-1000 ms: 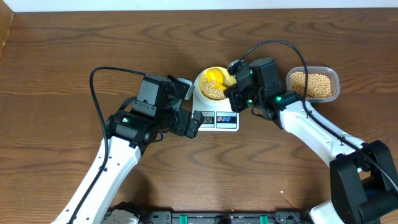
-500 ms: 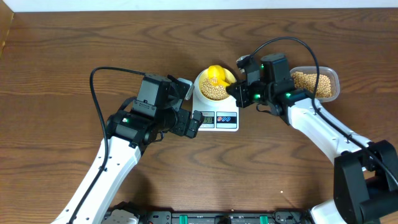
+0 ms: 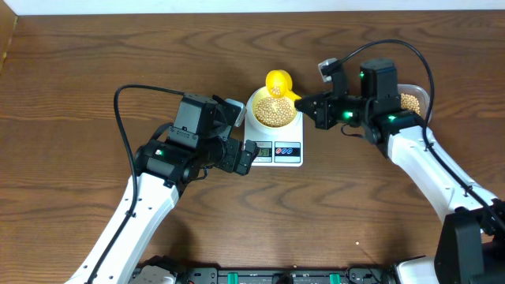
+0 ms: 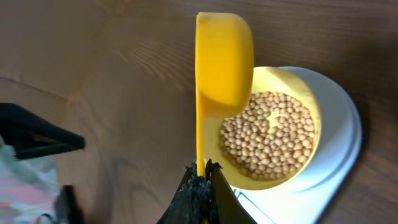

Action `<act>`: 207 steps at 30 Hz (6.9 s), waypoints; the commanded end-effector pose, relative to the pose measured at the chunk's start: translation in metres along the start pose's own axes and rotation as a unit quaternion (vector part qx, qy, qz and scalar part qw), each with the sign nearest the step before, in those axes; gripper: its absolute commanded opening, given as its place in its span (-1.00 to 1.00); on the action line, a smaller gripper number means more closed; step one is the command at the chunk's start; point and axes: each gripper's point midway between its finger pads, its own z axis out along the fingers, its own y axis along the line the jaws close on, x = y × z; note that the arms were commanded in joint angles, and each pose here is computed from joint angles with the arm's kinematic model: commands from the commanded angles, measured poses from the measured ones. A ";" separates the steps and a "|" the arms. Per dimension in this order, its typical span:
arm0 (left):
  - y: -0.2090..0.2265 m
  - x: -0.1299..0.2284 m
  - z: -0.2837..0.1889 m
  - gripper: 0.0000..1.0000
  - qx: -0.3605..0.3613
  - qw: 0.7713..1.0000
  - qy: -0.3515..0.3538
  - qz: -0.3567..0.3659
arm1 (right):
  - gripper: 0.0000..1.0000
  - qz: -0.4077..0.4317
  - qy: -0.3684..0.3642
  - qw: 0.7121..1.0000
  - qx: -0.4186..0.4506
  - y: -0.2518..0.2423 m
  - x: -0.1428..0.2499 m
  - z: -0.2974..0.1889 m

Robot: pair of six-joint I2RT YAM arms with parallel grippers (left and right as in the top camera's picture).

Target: Scoop item into bowl and weigh 50g on scale

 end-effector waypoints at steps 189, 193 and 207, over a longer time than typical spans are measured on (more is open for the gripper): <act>0.002 -0.001 0.000 0.96 -0.005 1.000 -0.001 0.006 | -0.98 -0.300 0.054 0.940 0.150 -0.023 0.015 0.026; 0.002 -0.001 0.000 0.96 -0.005 1.000 -0.001 0.006 | -0.98 -0.298 0.057 0.940 0.154 -0.026 0.016 0.026; 0.002 -0.001 0.000 0.96 -0.005 1.000 -0.001 0.006 | -0.98 -0.297 0.087 0.939 0.150 -0.030 0.036 0.045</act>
